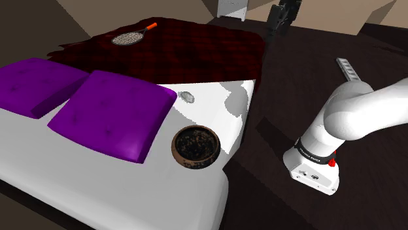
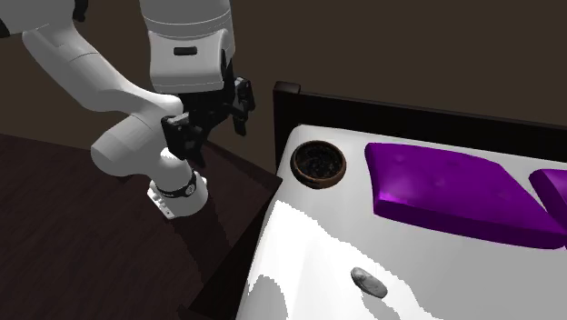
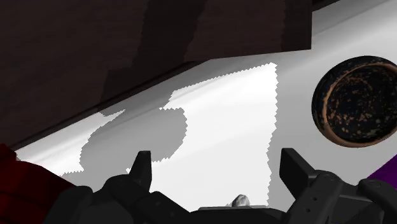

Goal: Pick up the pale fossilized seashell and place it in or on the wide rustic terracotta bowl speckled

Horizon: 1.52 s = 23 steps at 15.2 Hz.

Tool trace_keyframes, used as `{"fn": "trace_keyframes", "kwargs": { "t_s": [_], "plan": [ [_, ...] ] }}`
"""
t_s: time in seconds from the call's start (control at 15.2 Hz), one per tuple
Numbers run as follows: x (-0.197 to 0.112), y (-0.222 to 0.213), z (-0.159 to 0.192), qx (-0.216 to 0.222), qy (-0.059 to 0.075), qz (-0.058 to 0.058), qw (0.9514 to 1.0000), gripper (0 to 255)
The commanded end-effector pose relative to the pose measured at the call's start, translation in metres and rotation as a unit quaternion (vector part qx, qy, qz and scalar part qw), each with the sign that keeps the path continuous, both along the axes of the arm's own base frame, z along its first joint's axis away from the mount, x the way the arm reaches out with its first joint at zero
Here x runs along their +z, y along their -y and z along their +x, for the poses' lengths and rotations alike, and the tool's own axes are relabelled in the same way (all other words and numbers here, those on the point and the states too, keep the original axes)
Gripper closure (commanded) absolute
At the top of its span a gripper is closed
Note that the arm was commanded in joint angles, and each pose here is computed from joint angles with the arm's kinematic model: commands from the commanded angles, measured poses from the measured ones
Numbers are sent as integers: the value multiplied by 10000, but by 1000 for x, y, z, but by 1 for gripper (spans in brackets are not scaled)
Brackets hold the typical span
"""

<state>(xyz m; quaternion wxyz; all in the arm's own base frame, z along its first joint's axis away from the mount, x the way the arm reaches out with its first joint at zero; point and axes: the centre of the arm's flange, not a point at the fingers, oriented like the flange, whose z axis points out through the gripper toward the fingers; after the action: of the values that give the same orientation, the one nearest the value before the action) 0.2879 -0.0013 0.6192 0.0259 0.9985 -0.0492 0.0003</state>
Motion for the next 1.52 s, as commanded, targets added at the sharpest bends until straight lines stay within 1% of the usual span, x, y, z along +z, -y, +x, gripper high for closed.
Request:
{"fn": "trace_keyframes", "kwargs": {
  "t_s": [0.0, 1.45],
  "plan": [
    [0, 0, 0, 0, 0, 0, 10000, 0],
    [-208, -13, 202, 219, -35, 372, 9991, 0]
  ]
}}
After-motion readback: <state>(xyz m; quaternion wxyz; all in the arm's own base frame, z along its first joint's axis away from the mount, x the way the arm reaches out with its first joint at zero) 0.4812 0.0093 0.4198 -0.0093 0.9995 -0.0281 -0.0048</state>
